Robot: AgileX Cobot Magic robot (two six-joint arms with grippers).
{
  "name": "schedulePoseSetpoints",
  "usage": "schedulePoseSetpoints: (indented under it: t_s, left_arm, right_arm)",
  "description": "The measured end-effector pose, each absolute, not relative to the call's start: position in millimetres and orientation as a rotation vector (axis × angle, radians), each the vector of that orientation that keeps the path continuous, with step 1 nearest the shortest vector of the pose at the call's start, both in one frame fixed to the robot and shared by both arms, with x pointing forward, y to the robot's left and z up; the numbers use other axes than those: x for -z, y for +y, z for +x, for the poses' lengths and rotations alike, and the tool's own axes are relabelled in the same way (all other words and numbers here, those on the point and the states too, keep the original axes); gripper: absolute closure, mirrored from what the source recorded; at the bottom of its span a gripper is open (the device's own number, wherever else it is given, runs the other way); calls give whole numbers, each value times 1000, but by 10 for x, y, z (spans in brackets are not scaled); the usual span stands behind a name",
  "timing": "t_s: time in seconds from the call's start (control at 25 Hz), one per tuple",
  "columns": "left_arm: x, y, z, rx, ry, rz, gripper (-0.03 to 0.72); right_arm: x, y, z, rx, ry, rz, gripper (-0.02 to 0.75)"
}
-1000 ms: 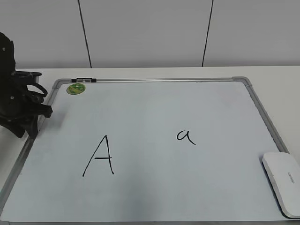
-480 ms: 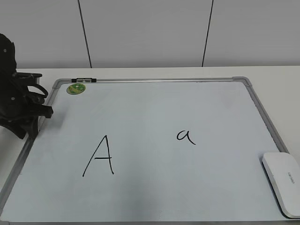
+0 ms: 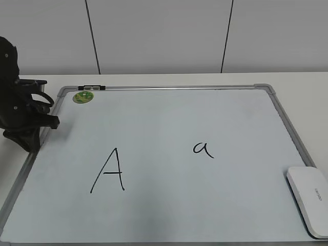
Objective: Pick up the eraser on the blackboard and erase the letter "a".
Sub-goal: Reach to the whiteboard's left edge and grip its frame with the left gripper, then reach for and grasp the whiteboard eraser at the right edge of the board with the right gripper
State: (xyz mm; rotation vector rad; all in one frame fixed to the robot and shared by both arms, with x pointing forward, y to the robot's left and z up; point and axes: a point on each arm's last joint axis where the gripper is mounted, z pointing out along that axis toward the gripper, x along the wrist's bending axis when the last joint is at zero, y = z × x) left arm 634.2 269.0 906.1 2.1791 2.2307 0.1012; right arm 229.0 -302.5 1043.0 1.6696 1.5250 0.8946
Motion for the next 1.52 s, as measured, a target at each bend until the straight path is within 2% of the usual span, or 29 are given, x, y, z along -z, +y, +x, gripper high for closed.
schedulePoseSetpoints:
  t_s: [0.56,1.08,1.36,1.52]
  left_arm:
    - [-9035,2675,6361,-63,2250,2153,649]
    - [-9038,2674,6362,-60,2251,2151,648]
    - [-9040,2673,6363,-59,2252,2151,648]
    - [-9040,2672,6363,-57,2252,2150,648]
  right_arm:
    - [-10435,-2986,2308,-934,1551,1691,165]
    - [-10432,-2905,3301,-536,1966,2095,165]
    - [-10373,-2884,3728,-450,2101,2095,164]
    - [-10257,-2884,4025,-370,2168,2117,117]
